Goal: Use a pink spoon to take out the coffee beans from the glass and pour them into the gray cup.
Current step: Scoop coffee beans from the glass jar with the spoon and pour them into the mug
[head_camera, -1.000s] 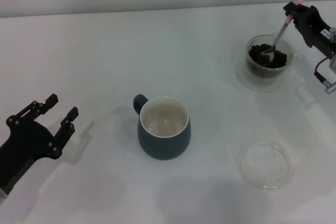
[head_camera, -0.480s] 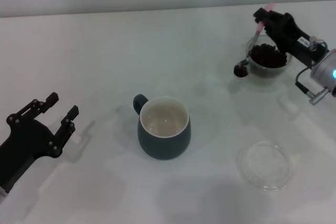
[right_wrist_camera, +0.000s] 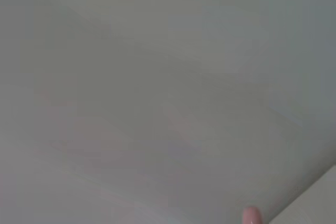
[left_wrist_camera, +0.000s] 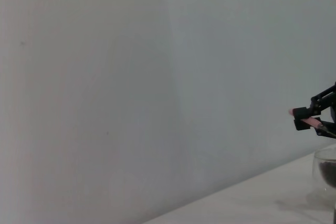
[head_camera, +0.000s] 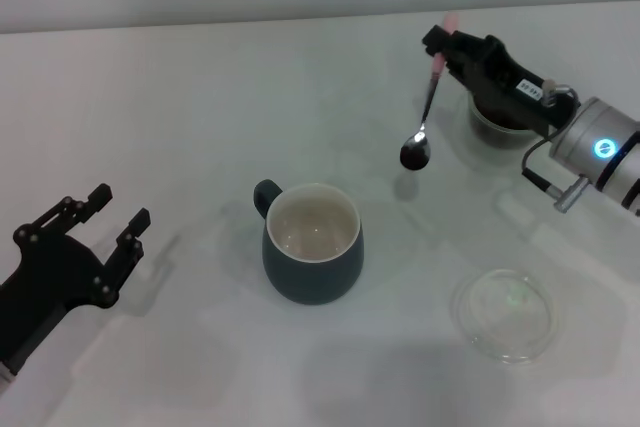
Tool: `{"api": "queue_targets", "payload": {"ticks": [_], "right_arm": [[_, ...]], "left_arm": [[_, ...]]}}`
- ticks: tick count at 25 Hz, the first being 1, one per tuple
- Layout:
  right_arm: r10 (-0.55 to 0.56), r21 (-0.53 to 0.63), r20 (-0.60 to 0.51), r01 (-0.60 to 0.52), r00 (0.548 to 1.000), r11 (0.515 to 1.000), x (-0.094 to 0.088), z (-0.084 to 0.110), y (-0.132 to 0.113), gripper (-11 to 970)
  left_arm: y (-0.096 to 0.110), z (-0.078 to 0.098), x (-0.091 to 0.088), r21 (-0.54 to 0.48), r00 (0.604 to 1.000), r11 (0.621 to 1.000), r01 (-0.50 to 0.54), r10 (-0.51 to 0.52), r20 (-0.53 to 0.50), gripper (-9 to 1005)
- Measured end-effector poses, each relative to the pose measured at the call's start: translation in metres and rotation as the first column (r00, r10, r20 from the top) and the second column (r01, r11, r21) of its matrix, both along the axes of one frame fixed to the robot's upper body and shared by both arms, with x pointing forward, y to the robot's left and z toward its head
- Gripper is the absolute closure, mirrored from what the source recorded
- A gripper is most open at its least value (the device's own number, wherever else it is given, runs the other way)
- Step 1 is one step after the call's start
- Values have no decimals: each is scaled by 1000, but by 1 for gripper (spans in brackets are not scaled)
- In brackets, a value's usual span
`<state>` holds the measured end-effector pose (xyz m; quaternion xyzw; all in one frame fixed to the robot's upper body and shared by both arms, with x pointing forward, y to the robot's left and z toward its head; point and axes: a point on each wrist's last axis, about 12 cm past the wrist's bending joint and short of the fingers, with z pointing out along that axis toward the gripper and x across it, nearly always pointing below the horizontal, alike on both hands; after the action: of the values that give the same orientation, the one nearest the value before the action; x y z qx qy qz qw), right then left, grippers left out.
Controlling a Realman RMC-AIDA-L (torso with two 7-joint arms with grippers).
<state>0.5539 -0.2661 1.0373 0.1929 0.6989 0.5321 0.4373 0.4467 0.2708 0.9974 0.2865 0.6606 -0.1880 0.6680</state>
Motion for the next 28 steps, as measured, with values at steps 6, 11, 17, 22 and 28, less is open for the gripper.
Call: {"api": "queue_targets", "payload": {"ticks": [6, 11, 17, 22, 28], "right_arm": [[59, 7, 9, -59, 998, 998, -4, 0, 10, 816], [125, 10, 9, -125, 992, 992, -4, 2, 24, 816], [177, 8, 6, -177, 984, 984, -4, 2, 39, 816], [208, 3, 13, -208, 978, 978, -2, 5, 49, 816], [259, -42, 44, -257, 965, 966, 4, 10, 62, 816]], "left_arm": [[0, -2, -3, 5, 1000, 1000, -1, 1, -5, 534], [-1, -4, -6, 12, 1000, 1000, -7, 7, -10, 535], [-1, -5, -7, 13, 1000, 1000, -3, 3, -12, 536], [1, -6, -12, 12, 1000, 1000, -14, 14, -21, 534], [5, -8, -17, 11, 999, 999, -34, 34, -29, 536]]}}
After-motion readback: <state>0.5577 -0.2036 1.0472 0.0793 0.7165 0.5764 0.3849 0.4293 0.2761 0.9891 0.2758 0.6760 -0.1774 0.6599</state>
